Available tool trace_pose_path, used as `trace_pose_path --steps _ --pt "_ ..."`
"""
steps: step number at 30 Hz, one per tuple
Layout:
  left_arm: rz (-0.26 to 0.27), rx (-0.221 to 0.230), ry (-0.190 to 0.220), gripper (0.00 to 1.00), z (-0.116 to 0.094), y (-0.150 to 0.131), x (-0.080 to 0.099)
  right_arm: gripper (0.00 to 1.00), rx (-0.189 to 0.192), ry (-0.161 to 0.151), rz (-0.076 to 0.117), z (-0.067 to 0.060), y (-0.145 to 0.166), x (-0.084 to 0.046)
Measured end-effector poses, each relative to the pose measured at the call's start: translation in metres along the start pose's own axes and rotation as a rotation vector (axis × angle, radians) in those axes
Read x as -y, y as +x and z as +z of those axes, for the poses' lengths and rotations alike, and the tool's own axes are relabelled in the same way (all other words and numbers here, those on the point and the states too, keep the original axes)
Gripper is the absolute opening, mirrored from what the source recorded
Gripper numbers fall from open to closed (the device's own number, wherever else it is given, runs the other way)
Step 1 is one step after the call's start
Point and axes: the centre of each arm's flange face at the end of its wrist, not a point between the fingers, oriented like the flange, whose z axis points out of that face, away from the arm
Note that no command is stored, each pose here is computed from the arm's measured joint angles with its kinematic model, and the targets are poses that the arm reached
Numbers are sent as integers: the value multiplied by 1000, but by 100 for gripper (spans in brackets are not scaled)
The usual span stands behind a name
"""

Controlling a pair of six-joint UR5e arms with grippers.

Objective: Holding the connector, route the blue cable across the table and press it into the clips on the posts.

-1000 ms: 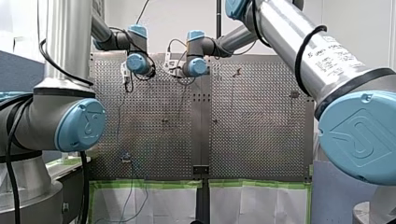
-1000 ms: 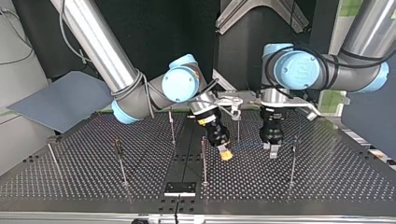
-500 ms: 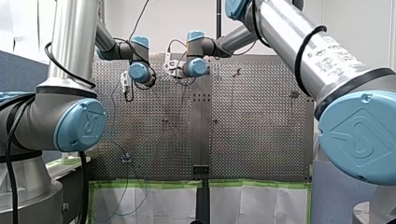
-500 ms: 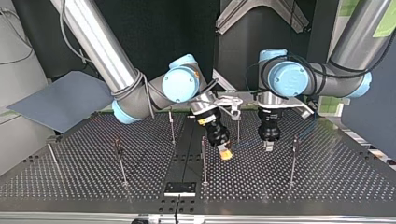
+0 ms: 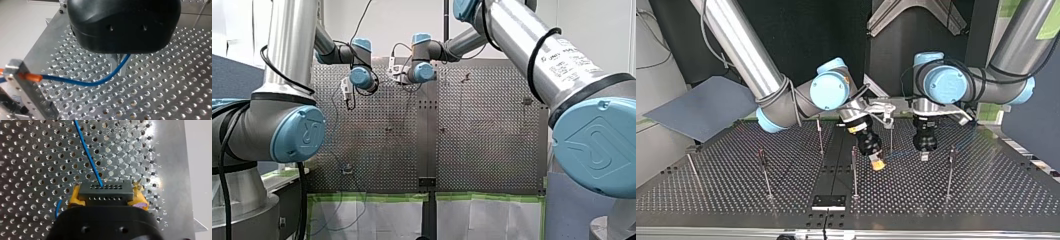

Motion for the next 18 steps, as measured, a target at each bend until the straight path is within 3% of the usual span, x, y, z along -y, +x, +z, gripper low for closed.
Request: trace_pose_path --steps 7,13,18 --pt "-2 -21 -47 2 -16 1 -9 0 14 -7 2 -1 0 -4" --pt "-2 -36 -44 2 -26 10 -10 0 18 -6 3 -2 0 -2" --pt "-7 -25 -16 4 -27 14 -7 0 17 -6 3 -2 0 -2"
